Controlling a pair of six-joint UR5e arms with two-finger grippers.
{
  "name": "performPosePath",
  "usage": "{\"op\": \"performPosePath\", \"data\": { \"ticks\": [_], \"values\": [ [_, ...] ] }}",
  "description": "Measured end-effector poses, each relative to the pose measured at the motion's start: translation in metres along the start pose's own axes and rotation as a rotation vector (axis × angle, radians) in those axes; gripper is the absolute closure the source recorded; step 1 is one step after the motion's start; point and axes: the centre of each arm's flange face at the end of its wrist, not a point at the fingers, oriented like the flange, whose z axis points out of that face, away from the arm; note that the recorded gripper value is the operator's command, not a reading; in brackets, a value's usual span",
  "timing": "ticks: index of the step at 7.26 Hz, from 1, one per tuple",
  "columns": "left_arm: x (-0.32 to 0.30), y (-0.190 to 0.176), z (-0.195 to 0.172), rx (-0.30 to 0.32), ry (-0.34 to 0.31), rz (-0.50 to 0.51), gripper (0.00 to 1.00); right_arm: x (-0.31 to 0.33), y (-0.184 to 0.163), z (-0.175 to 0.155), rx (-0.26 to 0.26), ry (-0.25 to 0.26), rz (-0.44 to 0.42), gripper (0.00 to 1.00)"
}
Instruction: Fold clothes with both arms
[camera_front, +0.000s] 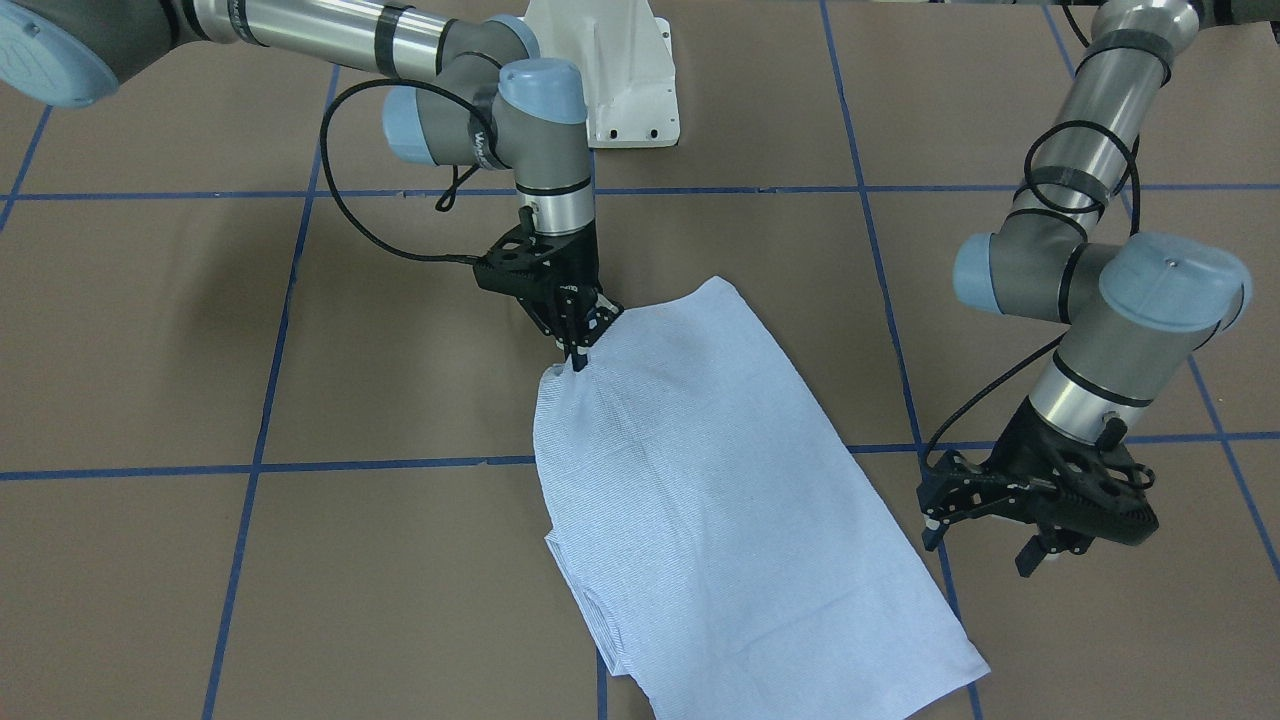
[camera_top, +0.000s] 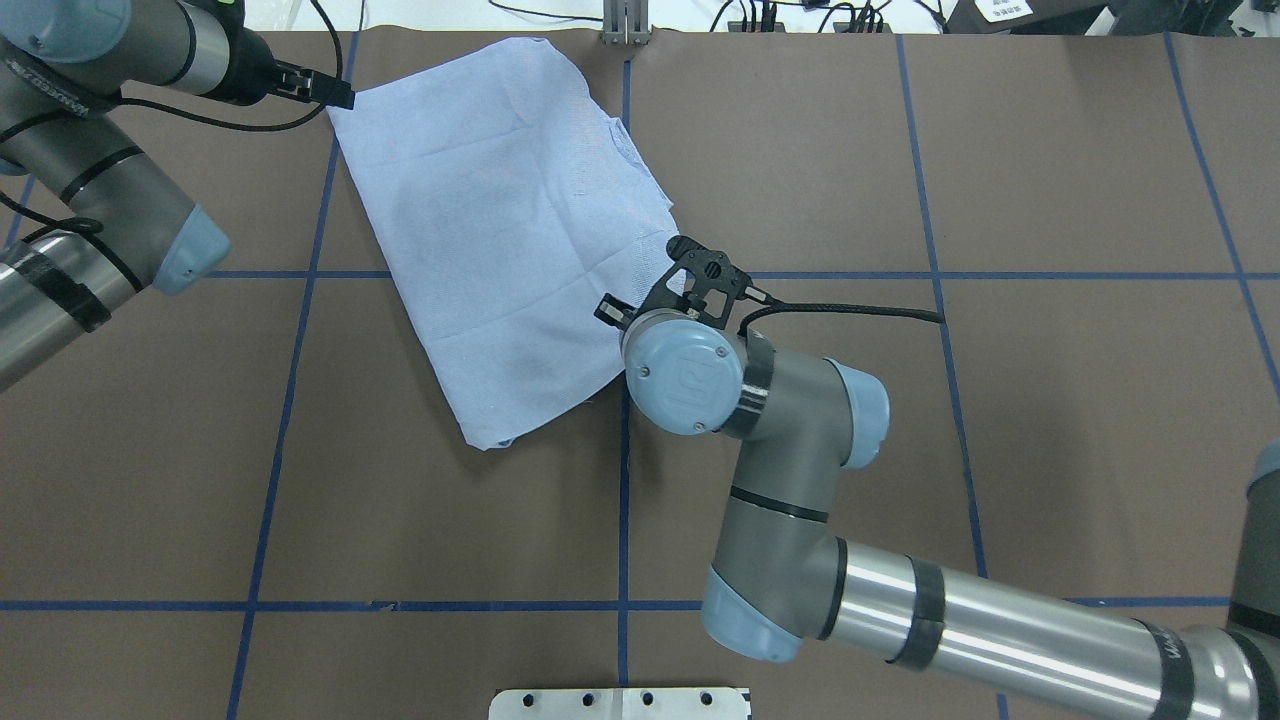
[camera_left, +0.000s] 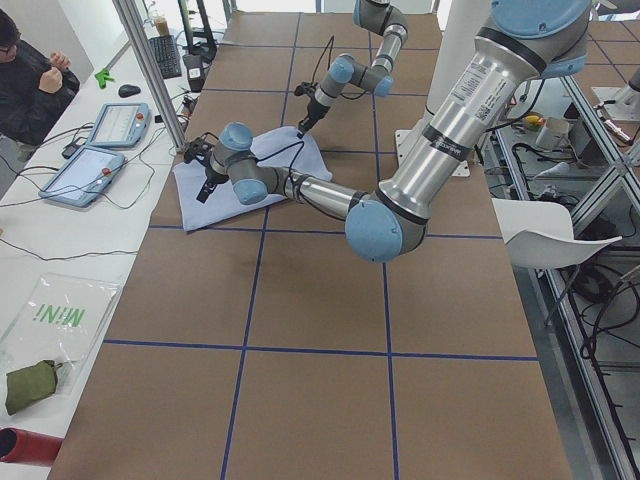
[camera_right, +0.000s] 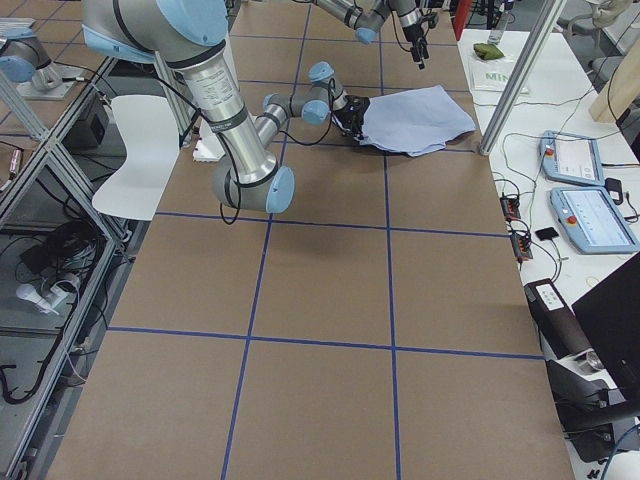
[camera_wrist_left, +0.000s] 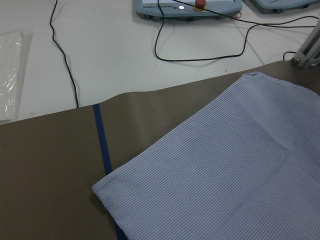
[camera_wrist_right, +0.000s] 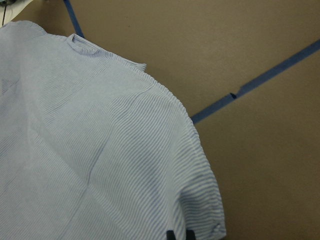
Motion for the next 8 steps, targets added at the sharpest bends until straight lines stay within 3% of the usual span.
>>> {"op": "performPosePath", "data": {
  "ticks": [2, 5, 7, 8],
  "values": [
    [0.03, 0.025, -0.043, -0.011, 0.112, -0.077, 0.0, 0.047, 0.034, -0.053, -0.015, -0.06, -0.033, 1.0],
    [0.086, 0.126, -0.127, -0.084, 0.27, -0.199, 0.0, 0.082, 0.076, -0.107, -0.016, -0.077, -0.06, 1.0],
    [0.119, 0.21, -0.178, -0.158, 0.307, -0.31, 0.0, 0.083, 0.083, -0.114, -0.008, -0.077, -0.066, 1.0],
    [0.142, 0.246, -0.184, -0.185, 0.297, -0.393, 0.0, 0.084, 0.087, -0.116, -0.004, -0.08, -0.07, 1.0]
  ]
}}
